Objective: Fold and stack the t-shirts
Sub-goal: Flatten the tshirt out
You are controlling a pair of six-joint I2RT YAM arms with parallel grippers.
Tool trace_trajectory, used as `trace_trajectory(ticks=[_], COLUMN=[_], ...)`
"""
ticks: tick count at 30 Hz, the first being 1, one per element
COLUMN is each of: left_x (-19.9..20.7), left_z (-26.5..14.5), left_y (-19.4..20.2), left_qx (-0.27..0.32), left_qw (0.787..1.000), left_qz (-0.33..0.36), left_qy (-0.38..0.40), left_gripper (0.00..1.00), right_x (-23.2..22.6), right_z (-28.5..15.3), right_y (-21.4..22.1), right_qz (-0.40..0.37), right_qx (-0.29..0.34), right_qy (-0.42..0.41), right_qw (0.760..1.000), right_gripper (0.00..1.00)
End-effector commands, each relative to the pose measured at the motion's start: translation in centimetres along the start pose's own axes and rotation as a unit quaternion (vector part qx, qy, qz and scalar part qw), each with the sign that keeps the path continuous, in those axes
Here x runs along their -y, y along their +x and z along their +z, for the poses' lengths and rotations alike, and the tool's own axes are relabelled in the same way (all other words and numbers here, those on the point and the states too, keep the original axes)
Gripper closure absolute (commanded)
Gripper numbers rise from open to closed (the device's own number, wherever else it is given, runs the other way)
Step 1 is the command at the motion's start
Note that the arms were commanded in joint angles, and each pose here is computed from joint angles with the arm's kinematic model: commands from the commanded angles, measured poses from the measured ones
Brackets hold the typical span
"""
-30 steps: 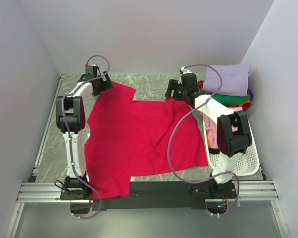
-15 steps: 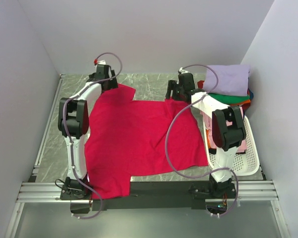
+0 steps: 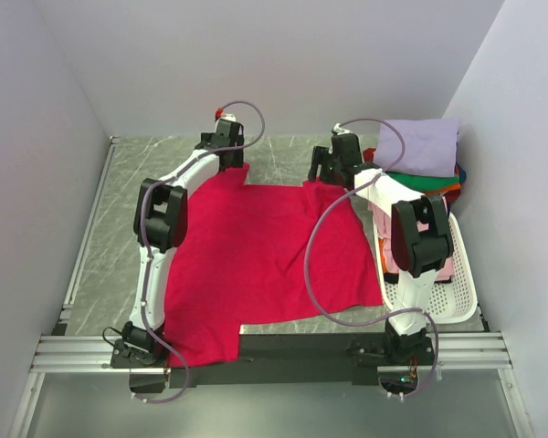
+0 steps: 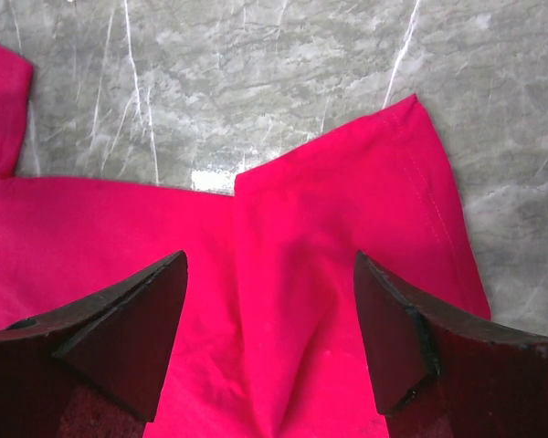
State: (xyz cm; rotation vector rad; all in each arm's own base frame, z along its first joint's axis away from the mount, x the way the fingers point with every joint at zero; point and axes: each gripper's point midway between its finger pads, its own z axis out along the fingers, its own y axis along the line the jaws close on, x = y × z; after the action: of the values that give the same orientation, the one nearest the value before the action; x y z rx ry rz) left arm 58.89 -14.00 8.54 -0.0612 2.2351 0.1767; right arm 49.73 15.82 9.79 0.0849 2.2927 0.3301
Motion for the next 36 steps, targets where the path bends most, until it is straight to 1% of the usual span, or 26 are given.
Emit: trace_trajectory(ticks=[1,6,10,15,19,24,26,27,28,29,30,31,35,36], left_x=[-1.1,-0.7,-1.2,-2.1,-3.2,-4.8,-5.1,-5.2,-5.5,-5.8,-6.3,-6.5,-7.8,-8.3], left_z=[0.0,1.0,2.3,3.0,4.0,5.2,5.6,5.6,5.6,5.6,5.6,5.7,6.4,6.9], left_y=[0.2,2.6,4.1,4.5,5.0,6.2,6.4,6.3,5.9,5.9,5.8,5.7,5.3,5.9], left_qx=[-0.015,-0.052,-0.081,-0.090,-0.102,-0.121,-0.127,-0.127,-0.122,-0.122,-0.123,-0.123,-0.126,-0.135], left_qw=[1.000,0.999,0.997,0.996,0.995,0.992,0.991,0.991,0.992,0.992,0.992,0.991,0.991,0.989], left_qz=[0.010,0.010,-0.004,-0.012,-0.016,-0.023,-0.030,-0.030,-0.031,-0.030,-0.032,-0.035,-0.047,-0.049], left_qy=[-0.013,-0.001,0.004,0.003,-0.005,-0.011,-0.007,-0.007,-0.012,-0.022,-0.025,-0.025,-0.027,-0.026], left_gripper=[0.19,0.23,0.30,0.35,0.43,0.47,0.56,0.63,0.84,0.92,0.98,1.00,1.00,1.00], right_x=[-0.2,-0.3,-0.4,-0.5,-0.7,-0.6,-0.7,-0.7,-0.7,-0.7,-0.7,-0.8,-1.1,-1.2], right_z=[-0.5,-0.8,-1.4,-2.7,-3.8,-5.6,-6.4,-6.6,-6.8,-7.1,-7.3,-7.5,-8.1,-8.2], right_y=[-2.1,-1.6,-1.8,-1.6,-1.3,-1.4,-1.5,-1.6,-1.6,-1.8,-1.8,-2.0,-2.1,-2.1], right_qz=[0.007,0.010,0.008,0.008,0.009,0.008,0.006,0.005,0.004,0.004,0.002,0.002,-0.001,-0.001], right_qx=[0.028,0.027,0.033,0.038,0.041,0.054,0.061,0.064,0.064,0.068,0.068,0.070,0.075,0.075], right_qy=[-0.008,-0.014,-0.018,-0.022,-0.032,-0.032,-0.034,-0.033,-0.033,-0.033,-0.033,-0.033,-0.038,-0.040], right_qw=[1.000,0.999,0.999,0.999,0.999,0.998,0.998,0.997,0.997,0.997,0.997,0.997,0.996,0.996], right_gripper=[0.20,0.21,0.21,0.21,0.21,0.22,0.22,0.22,0.22,0.22,0.22,0.22,0.22,0.22])
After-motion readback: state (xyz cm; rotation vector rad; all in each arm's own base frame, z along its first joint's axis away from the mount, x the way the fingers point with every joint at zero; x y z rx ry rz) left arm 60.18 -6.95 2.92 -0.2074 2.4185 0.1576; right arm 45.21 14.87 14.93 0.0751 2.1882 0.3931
